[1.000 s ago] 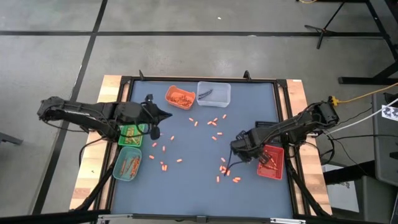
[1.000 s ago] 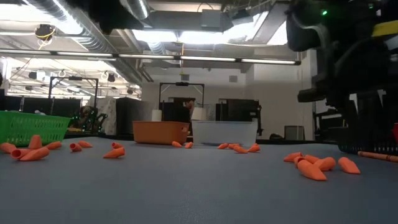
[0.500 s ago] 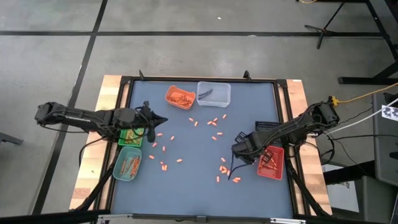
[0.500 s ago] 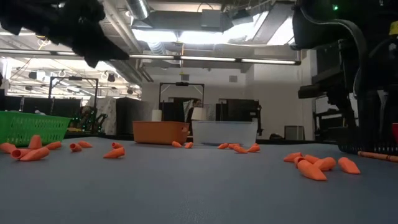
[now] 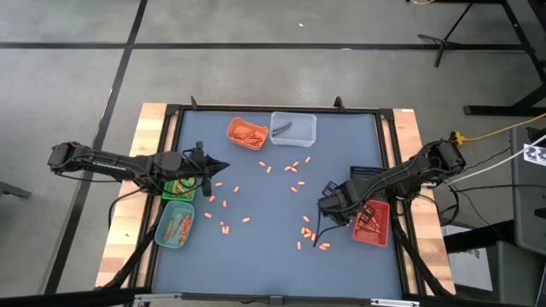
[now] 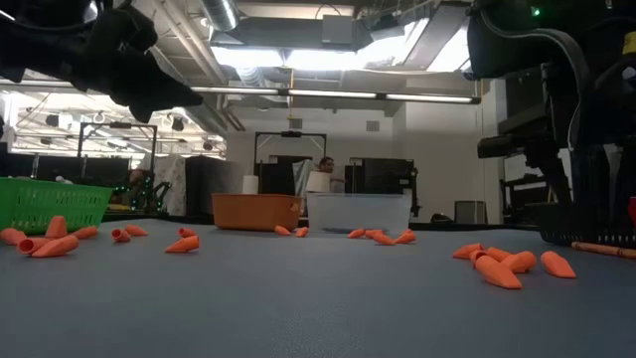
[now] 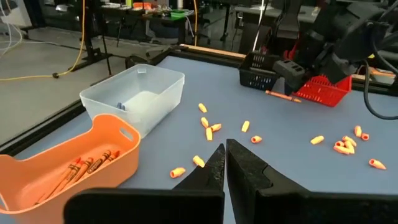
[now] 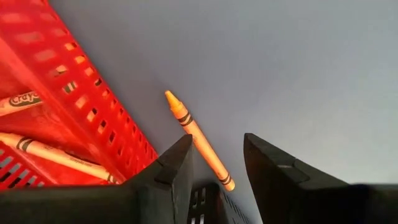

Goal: Sort crayons
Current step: Put the light orange crayon into the red bin, then return to home position

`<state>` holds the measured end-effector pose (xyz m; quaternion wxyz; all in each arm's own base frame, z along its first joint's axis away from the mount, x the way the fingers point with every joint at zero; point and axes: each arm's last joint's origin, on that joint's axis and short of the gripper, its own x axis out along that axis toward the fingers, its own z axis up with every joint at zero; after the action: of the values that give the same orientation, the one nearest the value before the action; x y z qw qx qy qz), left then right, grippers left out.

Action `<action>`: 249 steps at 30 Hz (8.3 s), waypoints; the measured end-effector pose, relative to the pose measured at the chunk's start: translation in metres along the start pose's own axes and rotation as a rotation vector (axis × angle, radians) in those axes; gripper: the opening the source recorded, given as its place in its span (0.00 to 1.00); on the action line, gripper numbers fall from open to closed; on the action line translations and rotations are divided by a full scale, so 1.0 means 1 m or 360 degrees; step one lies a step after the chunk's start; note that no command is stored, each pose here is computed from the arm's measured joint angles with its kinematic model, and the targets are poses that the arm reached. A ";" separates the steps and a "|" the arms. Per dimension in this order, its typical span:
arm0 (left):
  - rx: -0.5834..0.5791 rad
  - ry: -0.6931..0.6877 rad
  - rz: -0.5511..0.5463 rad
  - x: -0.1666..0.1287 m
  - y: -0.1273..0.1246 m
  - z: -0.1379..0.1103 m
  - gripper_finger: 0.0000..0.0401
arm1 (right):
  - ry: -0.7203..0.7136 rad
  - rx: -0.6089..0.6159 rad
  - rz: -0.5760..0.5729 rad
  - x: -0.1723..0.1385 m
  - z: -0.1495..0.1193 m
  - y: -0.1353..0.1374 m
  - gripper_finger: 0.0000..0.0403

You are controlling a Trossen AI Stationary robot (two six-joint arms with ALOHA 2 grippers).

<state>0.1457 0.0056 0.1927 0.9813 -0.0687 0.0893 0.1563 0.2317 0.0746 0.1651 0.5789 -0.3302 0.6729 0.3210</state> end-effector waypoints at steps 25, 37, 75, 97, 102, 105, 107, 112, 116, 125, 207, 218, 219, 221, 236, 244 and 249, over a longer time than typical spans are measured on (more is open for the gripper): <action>0.0001 -0.0010 -0.0015 -0.001 0.000 0.001 0.00 | 0.0112 -0.0118 0.0092 0.016 0.004 -0.003 0.35; 0.0001 -0.0007 -0.0023 -0.001 0.000 0.001 0.00 | 0.0110 -0.0117 0.0083 0.018 0.005 -0.004 0.35; 0.0018 -0.0086 -0.0118 -0.004 -0.002 0.006 0.00 | 0.0163 -0.0161 -0.0049 0.029 0.012 -0.012 0.22; 0.0268 -0.0214 -0.0185 -0.046 0.011 0.010 0.00 | 0.0171 -0.0163 -0.0083 0.029 0.013 -0.013 0.06; 0.0279 -0.0214 -0.0173 -0.051 0.013 0.006 0.00 | 0.0171 -0.0164 -0.0084 0.029 0.013 -0.013 0.06; 0.0278 -0.0219 -0.0174 -0.049 0.015 -0.006 0.00 | 0.0171 -0.0164 -0.0084 0.029 0.013 -0.013 0.06; 0.0268 -0.0244 -0.0174 -0.047 0.015 -0.013 0.00 | 0.0171 -0.0164 -0.0084 0.029 0.013 -0.013 0.06; 0.0244 -0.0322 -0.0140 -0.045 0.017 -0.026 0.00 | 0.0172 -0.0164 -0.0085 0.029 0.013 -0.013 0.06; 0.0266 -0.0386 -0.0150 -0.042 0.017 -0.029 0.00 | 0.0172 -0.0164 -0.0087 0.029 0.013 -0.013 0.06; 0.0365 -0.0404 -0.0122 -0.042 0.017 -0.029 0.00 | 0.0171 -0.0164 -0.0089 0.029 0.013 -0.013 0.06; 0.0339 -0.0397 -0.0097 -0.042 0.018 -0.029 0.00 | 0.0641 0.0861 0.0432 -0.037 0.024 0.053 0.11; 0.0339 -0.0397 -0.0097 -0.042 0.018 -0.029 0.00 | 0.0129 0.0815 0.0196 -0.079 -0.008 0.064 0.04; 0.0339 -0.0398 -0.0097 -0.042 0.018 -0.029 0.00 | 0.0033 0.0815 0.0153 -0.081 -0.014 0.066 0.03; 0.0339 -0.0397 -0.0097 -0.042 0.018 -0.029 0.00 | -0.0189 0.0812 0.0040 -0.083 -0.027 0.071 0.01; 0.0339 -0.0398 -0.0096 -0.042 0.018 -0.029 0.00 | -0.1587 0.1201 -0.0865 -0.102 -0.125 0.069 0.01; 0.0339 -0.0398 -0.0096 -0.042 0.018 -0.029 0.00 | -0.2155 0.1119 -0.1106 -0.111 -0.151 0.081 0.00; 0.0339 -0.0398 -0.0096 -0.042 0.018 -0.029 0.00 | -0.2326 0.1040 -0.1147 -0.089 -0.151 0.081 0.00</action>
<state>0.0967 0.0052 0.1705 0.9907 0.0530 -0.0194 0.1236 0.0893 0.0048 0.2757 0.9967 -0.0521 0.0466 0.0411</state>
